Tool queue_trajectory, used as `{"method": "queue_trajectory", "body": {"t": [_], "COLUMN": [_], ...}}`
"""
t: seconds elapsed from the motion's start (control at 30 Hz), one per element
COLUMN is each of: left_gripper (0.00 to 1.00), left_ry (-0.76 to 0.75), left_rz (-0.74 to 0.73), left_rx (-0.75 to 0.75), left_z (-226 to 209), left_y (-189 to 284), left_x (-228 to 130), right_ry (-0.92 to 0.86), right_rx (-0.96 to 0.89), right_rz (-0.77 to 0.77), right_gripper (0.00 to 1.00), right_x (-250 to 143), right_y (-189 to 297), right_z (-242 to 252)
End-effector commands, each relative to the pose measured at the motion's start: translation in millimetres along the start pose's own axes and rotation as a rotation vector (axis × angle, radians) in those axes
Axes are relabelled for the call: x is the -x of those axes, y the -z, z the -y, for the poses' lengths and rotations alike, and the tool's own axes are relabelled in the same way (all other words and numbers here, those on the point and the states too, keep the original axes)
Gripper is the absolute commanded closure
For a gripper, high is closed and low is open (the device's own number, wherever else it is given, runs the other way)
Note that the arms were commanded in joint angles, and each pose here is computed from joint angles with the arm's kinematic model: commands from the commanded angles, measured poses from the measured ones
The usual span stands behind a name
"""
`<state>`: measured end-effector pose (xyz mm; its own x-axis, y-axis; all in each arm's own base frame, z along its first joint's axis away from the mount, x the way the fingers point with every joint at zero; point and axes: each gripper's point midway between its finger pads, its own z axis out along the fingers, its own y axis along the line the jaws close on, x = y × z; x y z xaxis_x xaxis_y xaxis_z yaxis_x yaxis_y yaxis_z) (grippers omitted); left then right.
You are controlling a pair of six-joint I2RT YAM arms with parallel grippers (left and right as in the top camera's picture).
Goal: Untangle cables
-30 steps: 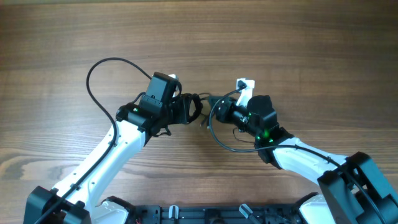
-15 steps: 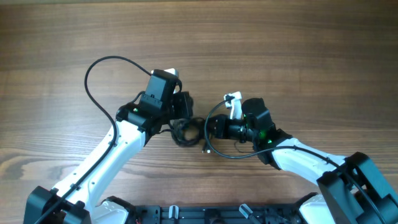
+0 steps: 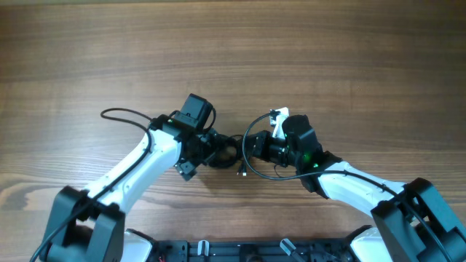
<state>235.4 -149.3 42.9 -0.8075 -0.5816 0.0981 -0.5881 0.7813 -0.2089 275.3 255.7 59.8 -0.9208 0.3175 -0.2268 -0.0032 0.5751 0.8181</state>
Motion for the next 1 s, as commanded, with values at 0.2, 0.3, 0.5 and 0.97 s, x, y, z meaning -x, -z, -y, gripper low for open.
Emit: {"method": "queue_trajectory", "body": {"t": [0.2,0.3,0.5,0.97], "left_gripper": [0.25,0.21,0.96,0.96], "left_ry": [0.293,0.258,0.21,0.112], "left_rz": [-0.083,-0.093,-0.023,0.264], "left_rx": [0.128,0.103,0.117,-0.076], "left_z": [-13.0,-1.5,-0.1,0.8], "left_y": [-52.8,-67.8,-74.0,7.7], "left_x": [-3.9,-7.9,-2.3,92.4], "right_ry": [-0.003,-0.002,-0.002,0.044], "right_rx": [0.002,0.002,0.014,0.205], "right_rz": [0.02,0.019,-0.001,-0.274], "right_gripper": [0.95,0.95,0.95,0.87], "right_x": [5.0,4.9,1.5,-45.2], "right_y": [-0.3,-0.3,-0.3,9.6], "right_z": [-3.7,-3.6,-5.7,-37.1]}}
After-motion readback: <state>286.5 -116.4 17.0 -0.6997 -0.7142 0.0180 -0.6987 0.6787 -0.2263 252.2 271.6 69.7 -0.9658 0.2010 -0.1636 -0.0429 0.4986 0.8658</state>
